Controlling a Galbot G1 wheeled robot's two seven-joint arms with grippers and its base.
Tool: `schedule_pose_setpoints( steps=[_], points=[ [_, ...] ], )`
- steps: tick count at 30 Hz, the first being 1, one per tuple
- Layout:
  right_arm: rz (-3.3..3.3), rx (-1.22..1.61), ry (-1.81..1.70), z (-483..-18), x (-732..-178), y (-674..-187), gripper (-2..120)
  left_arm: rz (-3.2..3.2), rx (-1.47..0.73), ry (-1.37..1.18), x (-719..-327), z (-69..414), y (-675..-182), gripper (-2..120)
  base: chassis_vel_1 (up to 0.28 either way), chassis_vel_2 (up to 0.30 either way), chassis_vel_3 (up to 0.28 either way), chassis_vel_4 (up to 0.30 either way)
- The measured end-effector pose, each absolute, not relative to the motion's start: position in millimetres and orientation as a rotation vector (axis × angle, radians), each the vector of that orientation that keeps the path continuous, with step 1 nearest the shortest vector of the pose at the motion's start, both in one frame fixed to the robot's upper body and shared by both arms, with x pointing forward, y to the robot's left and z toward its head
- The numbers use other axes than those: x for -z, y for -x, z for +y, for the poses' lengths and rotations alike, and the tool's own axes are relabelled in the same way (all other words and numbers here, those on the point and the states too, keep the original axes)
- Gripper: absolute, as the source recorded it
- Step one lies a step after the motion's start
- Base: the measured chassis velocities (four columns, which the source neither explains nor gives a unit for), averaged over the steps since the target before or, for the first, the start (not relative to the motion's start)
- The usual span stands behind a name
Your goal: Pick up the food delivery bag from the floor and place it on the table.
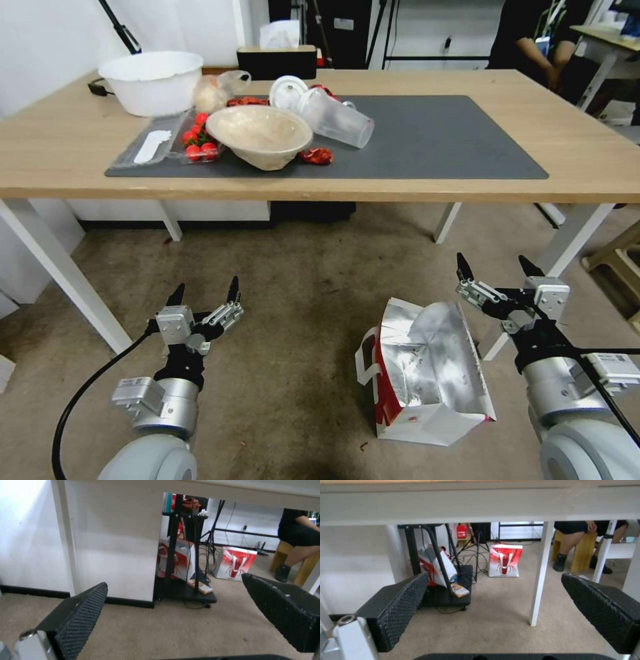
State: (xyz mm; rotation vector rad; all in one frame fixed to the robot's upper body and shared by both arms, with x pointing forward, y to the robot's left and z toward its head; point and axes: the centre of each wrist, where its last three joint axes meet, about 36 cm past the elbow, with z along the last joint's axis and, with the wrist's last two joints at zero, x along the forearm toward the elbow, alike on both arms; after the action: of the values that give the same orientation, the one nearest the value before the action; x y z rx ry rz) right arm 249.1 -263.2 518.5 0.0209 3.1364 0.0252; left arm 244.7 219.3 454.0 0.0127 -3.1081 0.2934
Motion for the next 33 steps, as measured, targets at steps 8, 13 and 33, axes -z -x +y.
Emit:
schedule_pose_setpoints(
  steps=[8, 13, 33],
  points=[
    [3.137, -0.027, -0.023, -263.1, -518.0, -248.9, 100, -3.108, -0.293, -0.012, -453.9, 219.3, -244.8, 100, 0.0, 0.0, 0.0, 0.0],
    [3.136, -0.026, -0.023, -263.1, -518.0, -248.9, 100, -3.108, -0.294, -0.012, -453.9, 219.3, -244.8, 100, 0.0, 0.0, 0.0, 0.0],
    [3.137, -0.025, -0.026, -263.3, -516.6, -249.5, 100, -3.103, -0.292, -0.014, -451.2, 219.8, -246.3, 100, 0.0, 0.0, 0.0, 0.0]
  ],
)
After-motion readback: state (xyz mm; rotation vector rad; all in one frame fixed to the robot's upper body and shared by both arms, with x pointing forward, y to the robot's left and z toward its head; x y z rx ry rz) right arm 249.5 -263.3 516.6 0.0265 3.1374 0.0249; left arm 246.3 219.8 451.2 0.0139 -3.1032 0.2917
